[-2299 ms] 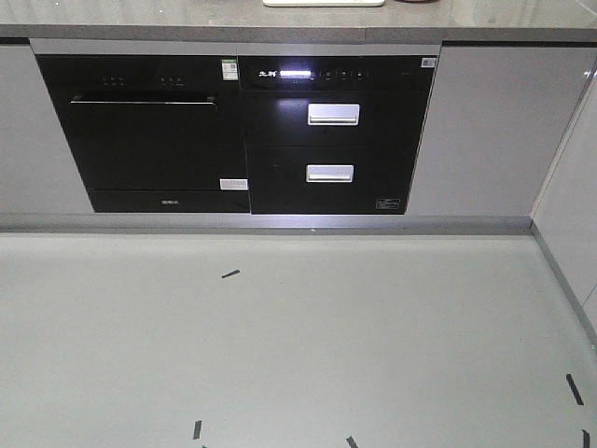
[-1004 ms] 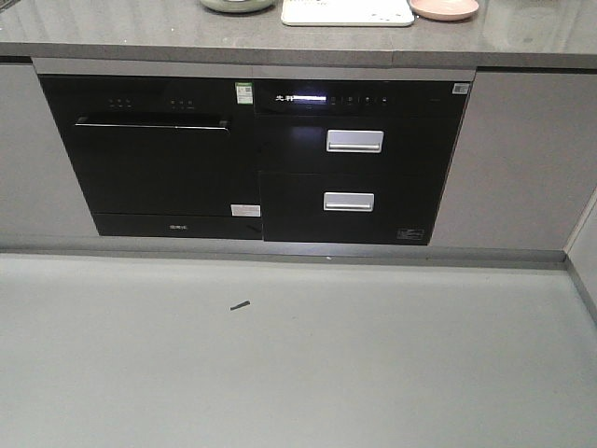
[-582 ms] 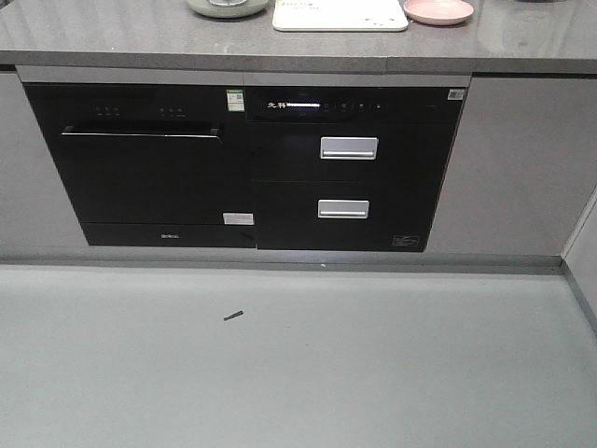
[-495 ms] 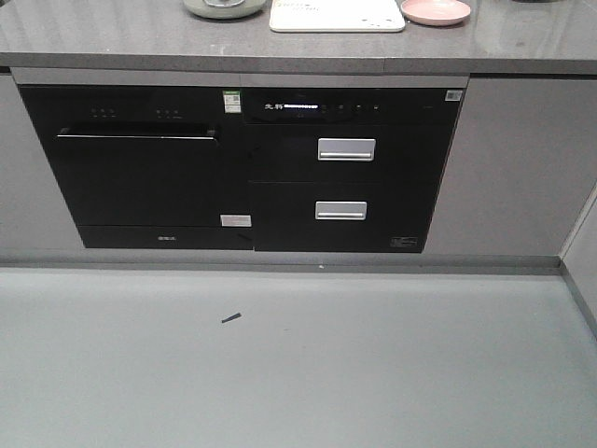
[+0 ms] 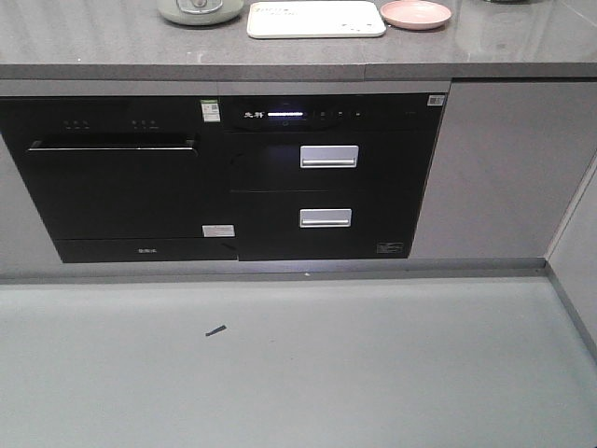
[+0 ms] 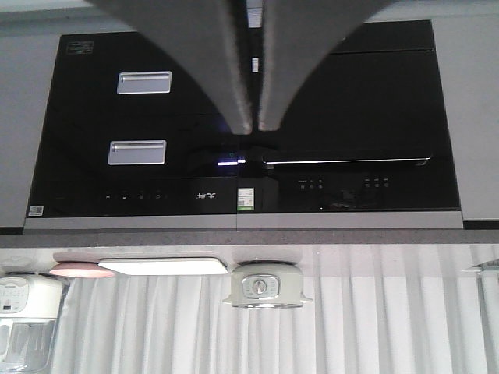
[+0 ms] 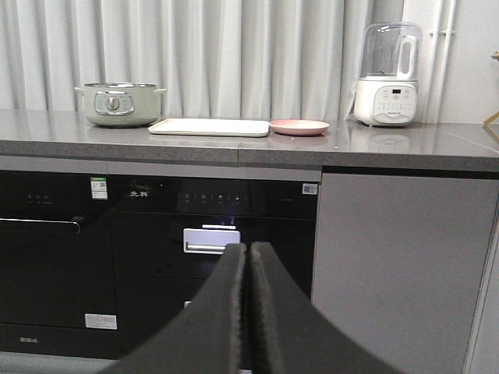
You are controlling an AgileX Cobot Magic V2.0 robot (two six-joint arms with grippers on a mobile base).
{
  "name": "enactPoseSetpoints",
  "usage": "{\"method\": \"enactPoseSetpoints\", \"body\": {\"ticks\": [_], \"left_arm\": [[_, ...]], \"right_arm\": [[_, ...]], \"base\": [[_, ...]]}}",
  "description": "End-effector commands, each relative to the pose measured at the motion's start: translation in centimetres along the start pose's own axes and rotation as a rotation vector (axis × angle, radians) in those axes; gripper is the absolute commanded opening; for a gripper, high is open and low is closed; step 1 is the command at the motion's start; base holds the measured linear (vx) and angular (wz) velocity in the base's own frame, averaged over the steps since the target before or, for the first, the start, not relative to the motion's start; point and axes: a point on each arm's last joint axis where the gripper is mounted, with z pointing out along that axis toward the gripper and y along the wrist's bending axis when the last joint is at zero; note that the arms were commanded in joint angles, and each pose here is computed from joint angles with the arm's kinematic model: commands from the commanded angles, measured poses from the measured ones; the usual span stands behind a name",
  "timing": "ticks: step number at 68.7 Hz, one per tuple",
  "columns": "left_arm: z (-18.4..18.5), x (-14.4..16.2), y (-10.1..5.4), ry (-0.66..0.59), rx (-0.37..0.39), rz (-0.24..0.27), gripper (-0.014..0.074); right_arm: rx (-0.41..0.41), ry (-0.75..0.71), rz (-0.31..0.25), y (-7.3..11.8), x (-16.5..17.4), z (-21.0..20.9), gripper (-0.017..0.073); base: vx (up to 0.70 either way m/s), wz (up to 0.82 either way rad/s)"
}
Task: Transfer vegetables to tray and serve
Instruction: 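Continue driving toward the counter, approaching the pot and tray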
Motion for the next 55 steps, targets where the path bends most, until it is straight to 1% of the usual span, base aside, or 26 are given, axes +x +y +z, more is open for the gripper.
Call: {"method": "enactPoseSetpoints", "body": {"ticks": [1,55], "left_arm": [[-0.03,0.13,-0.06,-0.060,0.013,-0.002,-0.0006],[-0.03,0.13,-0.06,-0.060,0.013,-0.002,-0.0006]], "right_arm": [[-0.013,-0.049,-0.012,0.13,-0.09,0.09,-0.0003],[-0.013,-0.049,-0.012,0.13,-0.09,0.09,-0.0003]], "base": [[0.07,-0.08],[0.07,-0.06]]}}
